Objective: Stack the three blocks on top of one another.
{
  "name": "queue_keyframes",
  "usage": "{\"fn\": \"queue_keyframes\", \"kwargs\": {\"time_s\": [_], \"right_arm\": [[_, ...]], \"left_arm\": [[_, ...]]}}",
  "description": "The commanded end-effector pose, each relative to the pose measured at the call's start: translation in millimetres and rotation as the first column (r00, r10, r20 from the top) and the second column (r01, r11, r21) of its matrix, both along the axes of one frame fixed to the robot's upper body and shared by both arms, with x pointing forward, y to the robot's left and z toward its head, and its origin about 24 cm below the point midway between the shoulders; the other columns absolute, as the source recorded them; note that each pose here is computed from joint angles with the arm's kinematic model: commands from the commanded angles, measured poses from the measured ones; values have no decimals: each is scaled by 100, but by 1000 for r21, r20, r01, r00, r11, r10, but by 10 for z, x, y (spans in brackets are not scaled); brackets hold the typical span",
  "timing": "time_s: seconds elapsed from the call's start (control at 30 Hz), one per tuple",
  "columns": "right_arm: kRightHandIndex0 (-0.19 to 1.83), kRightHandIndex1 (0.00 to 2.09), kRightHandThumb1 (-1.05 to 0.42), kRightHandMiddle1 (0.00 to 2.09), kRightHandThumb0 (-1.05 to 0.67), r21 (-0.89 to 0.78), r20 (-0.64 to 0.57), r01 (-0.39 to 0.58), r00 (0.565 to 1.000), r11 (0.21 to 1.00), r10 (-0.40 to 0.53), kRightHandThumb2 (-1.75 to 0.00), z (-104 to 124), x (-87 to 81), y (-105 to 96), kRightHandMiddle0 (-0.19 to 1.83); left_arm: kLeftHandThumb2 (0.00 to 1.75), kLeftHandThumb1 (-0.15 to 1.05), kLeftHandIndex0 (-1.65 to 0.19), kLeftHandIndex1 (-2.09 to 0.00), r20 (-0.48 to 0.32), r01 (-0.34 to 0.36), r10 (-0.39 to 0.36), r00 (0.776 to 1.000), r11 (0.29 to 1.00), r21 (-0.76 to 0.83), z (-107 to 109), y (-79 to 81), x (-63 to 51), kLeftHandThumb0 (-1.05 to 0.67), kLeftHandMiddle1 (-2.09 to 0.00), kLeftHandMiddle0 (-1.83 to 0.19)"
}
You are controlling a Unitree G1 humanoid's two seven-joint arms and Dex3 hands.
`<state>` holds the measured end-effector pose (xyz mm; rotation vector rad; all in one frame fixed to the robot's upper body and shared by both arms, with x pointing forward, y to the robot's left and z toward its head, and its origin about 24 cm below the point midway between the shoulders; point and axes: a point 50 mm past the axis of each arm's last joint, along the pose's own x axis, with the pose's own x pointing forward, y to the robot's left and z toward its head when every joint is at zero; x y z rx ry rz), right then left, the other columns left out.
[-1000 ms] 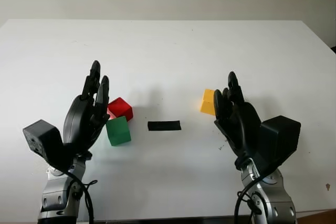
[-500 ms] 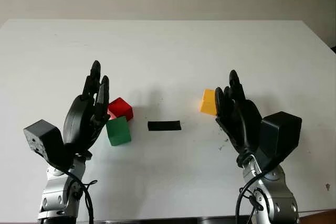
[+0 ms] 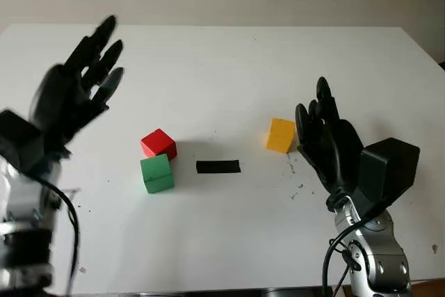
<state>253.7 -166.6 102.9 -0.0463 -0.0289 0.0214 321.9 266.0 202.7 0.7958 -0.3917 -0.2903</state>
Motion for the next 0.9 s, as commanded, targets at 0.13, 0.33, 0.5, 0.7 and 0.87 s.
{"fn": "queue_keyframes", "kwargs": {"time_s": [0.13,0.33,0.5,0.7,0.87], "right_arm": [[-19,0,-105,5,-67,-7,28,6,1000,1000,-6,-53,53,-14,-8,-17],[-19,1,-105,6,-64,-20,57,18,998,1000,-17,-53,74,-17,-16,-16],[-19,2,-105,6,-68,-39,60,25,998,999,-22,-53,70,-28,-19,-15],[-19,1,-105,5,-66,-24,60,19,998,1000,-18,-54,54,-41,-7,-16],[-19,0,-105,5,-68,-24,40,9,999,1000,-8,-54,43,-39,-3,-18]], "left_arm": [[4,92,-42,-8,-20,53,-49,999,943,329,305,-69,110,-49,-1,-19],[4,87,-39,-5,-75,126,-102,992,803,582,348,-194,164,-46,-1,-7],[4,83,-39,-5,-53,148,-159,986,672,726,306,-289,167,-51,-4,-5],[5,84,-32,-3,-66,144,-163,984,538,830,234,-376,151,-49,-2,5],[5,84,-29,-4,-43,133,-196,980,472,871,169,-432,123,-50,-3,9]]}}
